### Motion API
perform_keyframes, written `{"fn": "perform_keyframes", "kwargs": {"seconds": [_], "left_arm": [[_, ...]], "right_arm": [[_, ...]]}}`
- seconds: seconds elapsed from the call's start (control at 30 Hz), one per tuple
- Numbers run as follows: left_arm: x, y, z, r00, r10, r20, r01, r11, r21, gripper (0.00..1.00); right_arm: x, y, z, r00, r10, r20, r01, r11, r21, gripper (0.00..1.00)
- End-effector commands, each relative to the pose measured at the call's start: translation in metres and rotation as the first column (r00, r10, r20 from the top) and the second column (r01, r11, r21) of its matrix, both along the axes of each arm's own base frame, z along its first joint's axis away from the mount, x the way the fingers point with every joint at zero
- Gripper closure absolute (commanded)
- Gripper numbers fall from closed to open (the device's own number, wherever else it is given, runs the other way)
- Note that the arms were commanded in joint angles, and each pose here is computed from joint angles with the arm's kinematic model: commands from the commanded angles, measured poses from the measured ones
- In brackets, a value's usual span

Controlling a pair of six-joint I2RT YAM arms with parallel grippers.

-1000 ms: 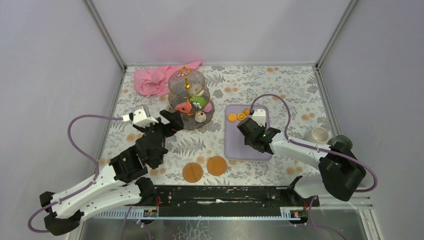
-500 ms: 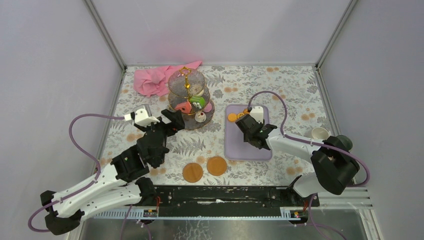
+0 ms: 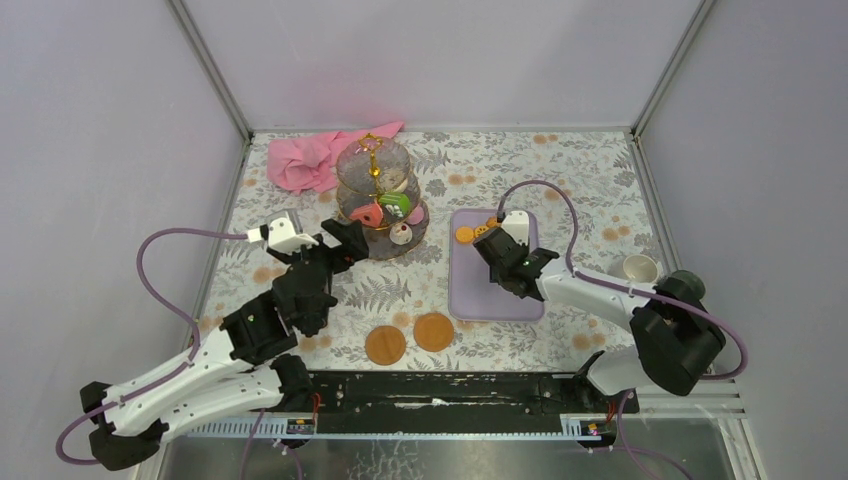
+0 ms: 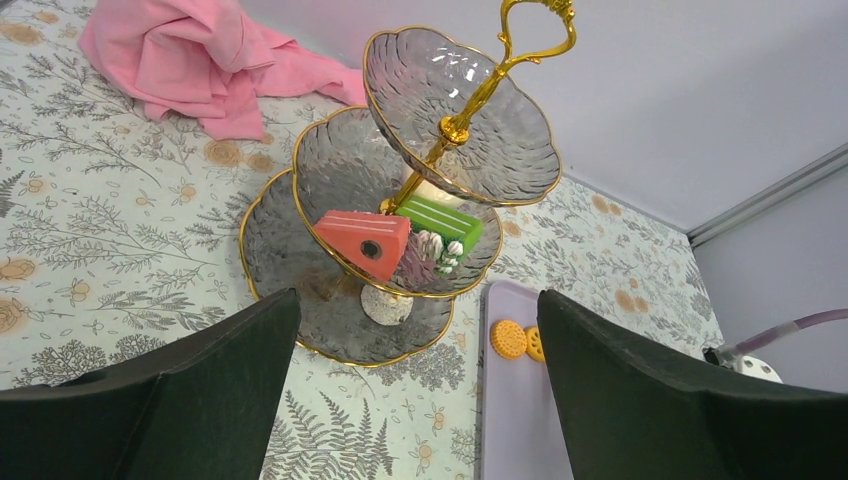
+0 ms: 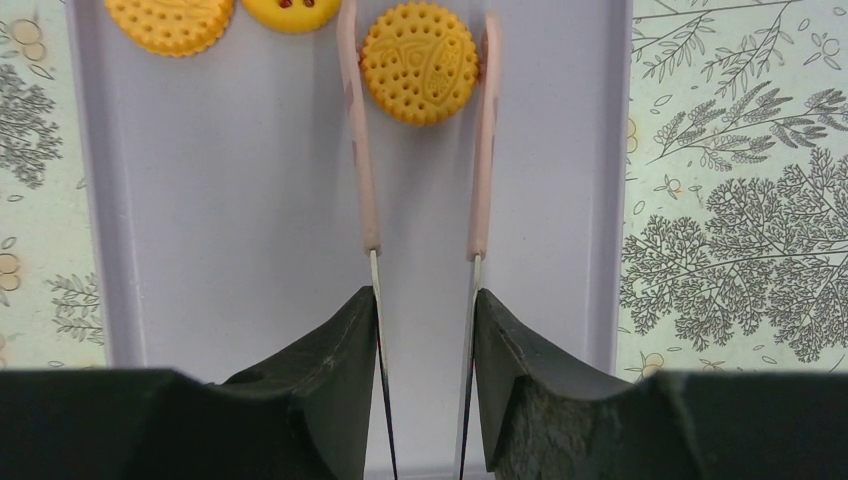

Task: Serve the afternoon tea
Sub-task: Pick up the desert from the tray.

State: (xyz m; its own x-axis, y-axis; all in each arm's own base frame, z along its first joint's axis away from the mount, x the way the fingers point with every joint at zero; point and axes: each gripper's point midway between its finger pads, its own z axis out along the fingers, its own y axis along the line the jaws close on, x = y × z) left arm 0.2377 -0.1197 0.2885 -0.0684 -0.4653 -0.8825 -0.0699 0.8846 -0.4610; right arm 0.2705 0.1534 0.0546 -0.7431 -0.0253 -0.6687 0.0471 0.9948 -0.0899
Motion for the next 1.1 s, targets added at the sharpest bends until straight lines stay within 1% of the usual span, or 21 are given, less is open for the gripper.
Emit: {"fn": "perform_keyframes", "kwargs": {"seconds": [0.0, 0.3, 0.47, 0.7, 0.9, 1.07], "left_arm": [[-0.001, 0.014, 0.013, 0.998, 0.053, 0.023, -0.052, 0.998, -0.04, 0.05], [-0.005, 0.026, 0.021, 0.996, 0.088, 0.025, -0.086, 0.995, -0.058, 0.05], [-0.006, 0.034, 0.029, 0.992, 0.123, 0.039, -0.12, 0.99, -0.07, 0.05], [-0.007, 0.039, 0.034, 0.988, 0.15, 0.034, -0.148, 0.987, -0.068, 0.05], [-0.007, 0.039, 0.035, 0.988, 0.154, 0.015, -0.153, 0.987, -0.049, 0.05], [-0.007, 0.037, 0.036, 0.989, 0.149, 0.009, -0.149, 0.988, -0.05, 0.05]], "right_arm": [[0.01, 0.006, 0.029, 0.997, 0.007, 0.075, -0.011, 0.998, 0.054, 0.67], [0.009, 0.009, 0.044, 0.995, 0.022, 0.1, -0.031, 0.995, 0.093, 0.7], [0.007, 0.016, 0.065, 0.99, 0.046, 0.134, -0.064, 0.988, 0.138, 0.7], [0.006, 0.042, 0.116, 0.969, 0.115, 0.217, -0.152, 0.975, 0.163, 0.7], [0.005, 0.07, 0.173, 0.937, 0.167, 0.306, -0.231, 0.955, 0.185, 0.71], [0.005, 0.092, 0.209, 0.911, 0.212, 0.353, -0.294, 0.935, 0.197, 0.72]]}}
